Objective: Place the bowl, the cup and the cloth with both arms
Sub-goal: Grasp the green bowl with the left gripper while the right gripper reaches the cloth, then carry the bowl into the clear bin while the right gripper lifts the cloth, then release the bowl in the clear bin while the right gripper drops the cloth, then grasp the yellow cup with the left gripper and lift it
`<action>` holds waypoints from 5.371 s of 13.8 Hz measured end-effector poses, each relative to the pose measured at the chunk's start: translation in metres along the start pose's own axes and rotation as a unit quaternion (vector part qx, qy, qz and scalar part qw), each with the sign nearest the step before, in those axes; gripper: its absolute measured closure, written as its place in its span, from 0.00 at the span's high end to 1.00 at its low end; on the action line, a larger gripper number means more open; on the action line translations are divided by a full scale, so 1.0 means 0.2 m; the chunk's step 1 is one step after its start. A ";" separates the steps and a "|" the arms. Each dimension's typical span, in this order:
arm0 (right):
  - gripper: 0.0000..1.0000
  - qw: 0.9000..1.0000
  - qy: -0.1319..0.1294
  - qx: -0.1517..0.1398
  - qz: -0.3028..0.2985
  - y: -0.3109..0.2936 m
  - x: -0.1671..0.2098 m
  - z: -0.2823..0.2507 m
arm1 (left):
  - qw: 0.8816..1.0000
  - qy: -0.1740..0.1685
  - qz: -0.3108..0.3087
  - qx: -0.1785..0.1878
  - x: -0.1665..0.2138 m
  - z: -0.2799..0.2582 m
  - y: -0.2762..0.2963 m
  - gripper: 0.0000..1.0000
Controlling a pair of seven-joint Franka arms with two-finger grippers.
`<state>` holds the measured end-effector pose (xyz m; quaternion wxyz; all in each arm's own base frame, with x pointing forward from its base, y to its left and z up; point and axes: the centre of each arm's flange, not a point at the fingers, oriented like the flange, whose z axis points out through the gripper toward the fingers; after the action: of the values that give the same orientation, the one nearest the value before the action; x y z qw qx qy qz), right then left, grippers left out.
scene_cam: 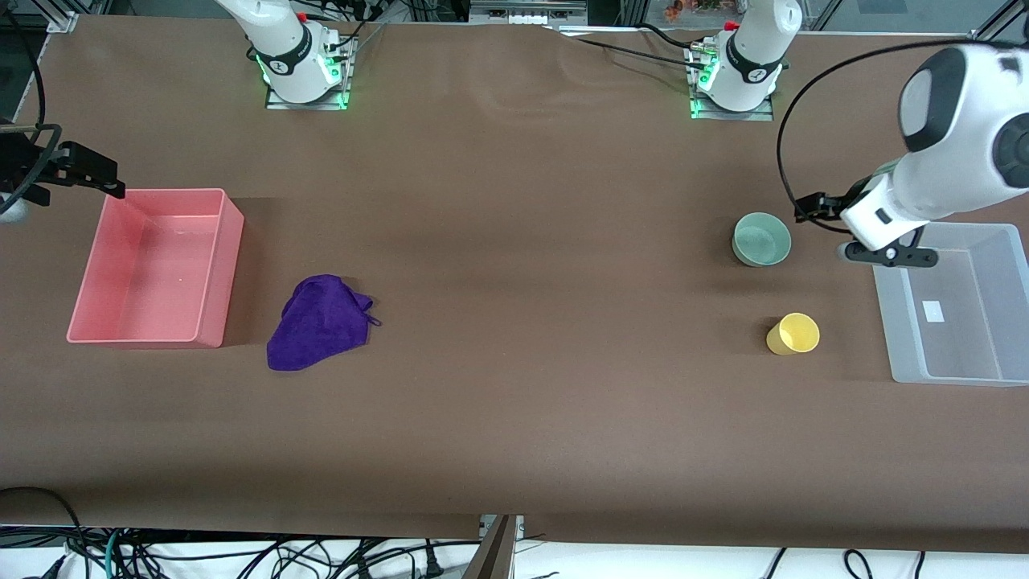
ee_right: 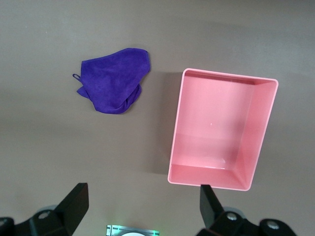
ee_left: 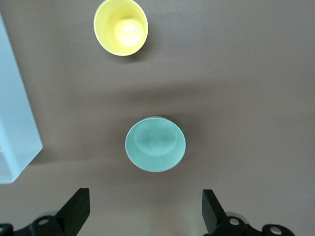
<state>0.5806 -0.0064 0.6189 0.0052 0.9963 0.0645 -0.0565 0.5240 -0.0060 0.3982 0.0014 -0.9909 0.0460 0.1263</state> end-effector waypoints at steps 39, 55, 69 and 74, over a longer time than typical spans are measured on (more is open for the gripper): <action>0.06 0.998 -0.057 -0.012 0.010 -0.65 0.52 1.75 | 0.979 0.073 0.184 -0.044 0.28 0.82 -2.12 0.04; 0.06 0.968 -0.218 -0.015 -0.122 0.77 0.20 1.00 | 0.992 0.028 0.118 -0.041 0.70 -0.04 -0.82 1.00; 0.50 0.981 -0.165 0.028 -0.097 0.88 0.12 1.64 | 0.997 0.015 0.028 -0.069 0.91 0.68 -0.54 0.22; 1.00 0.985 -0.121 0.034 -0.116 0.60 0.21 0.76 | 0.997 0.010 0.029 -0.070 0.89 0.59 -0.55 0.04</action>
<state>0.6215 -0.1229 0.4637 -0.0271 0.9675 0.1765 -0.1791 0.6752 0.0891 0.2382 -0.0719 -0.9881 0.0654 0.1189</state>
